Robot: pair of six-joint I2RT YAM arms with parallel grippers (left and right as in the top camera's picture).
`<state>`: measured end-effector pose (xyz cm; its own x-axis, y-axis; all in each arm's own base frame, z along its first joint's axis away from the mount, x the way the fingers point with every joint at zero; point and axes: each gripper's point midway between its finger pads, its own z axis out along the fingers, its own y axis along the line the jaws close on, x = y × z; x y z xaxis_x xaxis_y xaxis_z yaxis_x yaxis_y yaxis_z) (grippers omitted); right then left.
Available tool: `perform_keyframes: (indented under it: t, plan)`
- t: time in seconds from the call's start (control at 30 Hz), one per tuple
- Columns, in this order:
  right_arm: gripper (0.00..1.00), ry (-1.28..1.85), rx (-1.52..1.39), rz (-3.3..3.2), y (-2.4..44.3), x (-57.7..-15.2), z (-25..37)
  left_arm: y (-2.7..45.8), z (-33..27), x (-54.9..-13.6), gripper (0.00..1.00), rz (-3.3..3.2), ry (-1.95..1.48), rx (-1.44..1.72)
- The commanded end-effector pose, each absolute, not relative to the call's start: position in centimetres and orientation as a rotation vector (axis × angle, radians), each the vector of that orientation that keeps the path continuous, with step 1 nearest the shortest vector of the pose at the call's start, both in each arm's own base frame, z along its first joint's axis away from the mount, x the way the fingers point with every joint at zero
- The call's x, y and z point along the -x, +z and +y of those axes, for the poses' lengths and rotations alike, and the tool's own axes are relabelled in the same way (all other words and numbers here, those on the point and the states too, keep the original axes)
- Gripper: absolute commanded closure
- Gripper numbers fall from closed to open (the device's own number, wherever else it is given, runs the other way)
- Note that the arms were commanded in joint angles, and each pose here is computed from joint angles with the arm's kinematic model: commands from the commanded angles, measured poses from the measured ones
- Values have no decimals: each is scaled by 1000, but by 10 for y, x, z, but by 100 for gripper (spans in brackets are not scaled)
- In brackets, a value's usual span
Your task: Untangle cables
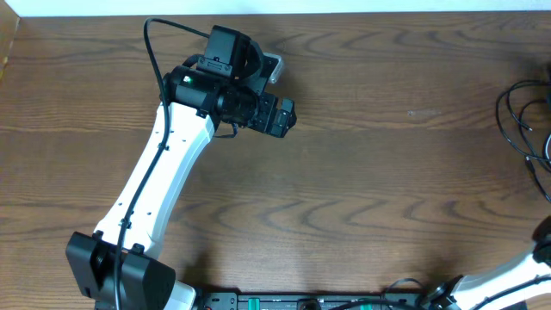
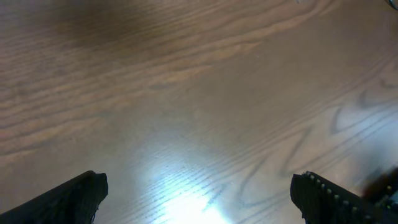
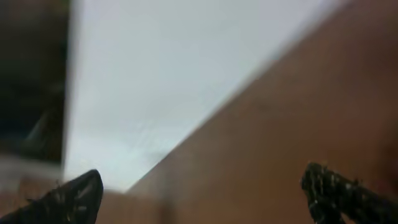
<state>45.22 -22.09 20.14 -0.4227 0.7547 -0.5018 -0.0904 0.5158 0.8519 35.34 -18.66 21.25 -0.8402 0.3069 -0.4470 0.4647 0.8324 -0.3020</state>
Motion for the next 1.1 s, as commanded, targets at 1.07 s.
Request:
perform_keyframes:
  t: [1.07]
  plan:
    - [1,462,294,1935,373,-208,48,397,-36,-187,0,2117,-201,-41]
